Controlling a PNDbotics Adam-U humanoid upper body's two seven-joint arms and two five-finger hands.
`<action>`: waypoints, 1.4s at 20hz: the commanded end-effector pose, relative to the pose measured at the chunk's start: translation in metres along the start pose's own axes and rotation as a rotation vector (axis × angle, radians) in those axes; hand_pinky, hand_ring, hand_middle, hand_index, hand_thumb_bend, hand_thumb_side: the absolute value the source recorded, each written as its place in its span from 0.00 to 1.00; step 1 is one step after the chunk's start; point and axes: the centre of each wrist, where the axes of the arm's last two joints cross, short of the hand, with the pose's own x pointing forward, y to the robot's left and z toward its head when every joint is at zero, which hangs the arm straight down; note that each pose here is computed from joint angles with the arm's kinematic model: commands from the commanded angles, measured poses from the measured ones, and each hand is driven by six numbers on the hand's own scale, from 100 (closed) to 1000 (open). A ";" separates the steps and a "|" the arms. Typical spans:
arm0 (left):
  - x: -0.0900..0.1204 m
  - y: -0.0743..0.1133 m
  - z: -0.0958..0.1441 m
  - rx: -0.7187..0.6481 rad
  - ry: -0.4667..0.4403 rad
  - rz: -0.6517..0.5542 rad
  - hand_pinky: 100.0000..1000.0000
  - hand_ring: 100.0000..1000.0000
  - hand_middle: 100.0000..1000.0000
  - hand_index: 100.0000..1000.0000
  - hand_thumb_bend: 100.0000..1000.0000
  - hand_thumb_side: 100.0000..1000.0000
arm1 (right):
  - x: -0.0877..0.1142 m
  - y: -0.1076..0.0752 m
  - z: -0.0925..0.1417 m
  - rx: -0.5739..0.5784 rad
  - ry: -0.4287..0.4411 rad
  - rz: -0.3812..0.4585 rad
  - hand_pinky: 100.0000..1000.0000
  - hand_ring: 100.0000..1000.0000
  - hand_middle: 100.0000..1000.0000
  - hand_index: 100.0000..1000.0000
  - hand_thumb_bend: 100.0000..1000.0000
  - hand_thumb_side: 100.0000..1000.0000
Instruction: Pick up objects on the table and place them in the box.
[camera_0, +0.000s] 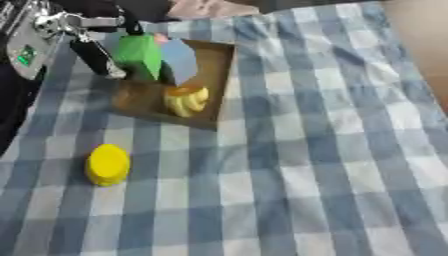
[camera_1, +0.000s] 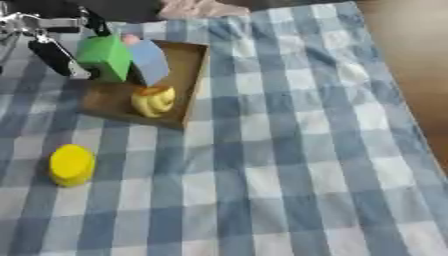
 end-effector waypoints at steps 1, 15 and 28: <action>-0.001 0.011 0.004 -0.034 -0.011 -0.045 0.93 0.89 0.80 0.87 0.10 0.33 | 0.003 -0.009 -0.003 -0.004 -0.013 0.015 0.84 0.58 0.39 0.74 0.00 0.41; 0.007 0.022 0.013 -0.021 -0.044 -0.137 0.97 0.93 0.83 0.92 0.38 0.68 | 0.000 -0.006 0.000 0.000 0.001 -0.001 0.84 0.57 0.39 0.73 0.00 0.41; 0.017 0.027 0.053 0.074 -0.176 -0.177 0.94 0.90 0.80 0.89 0.18 0.43 | -0.002 -0.006 0.004 -0.011 0.017 -0.006 0.84 0.58 0.39 0.73 0.00 0.41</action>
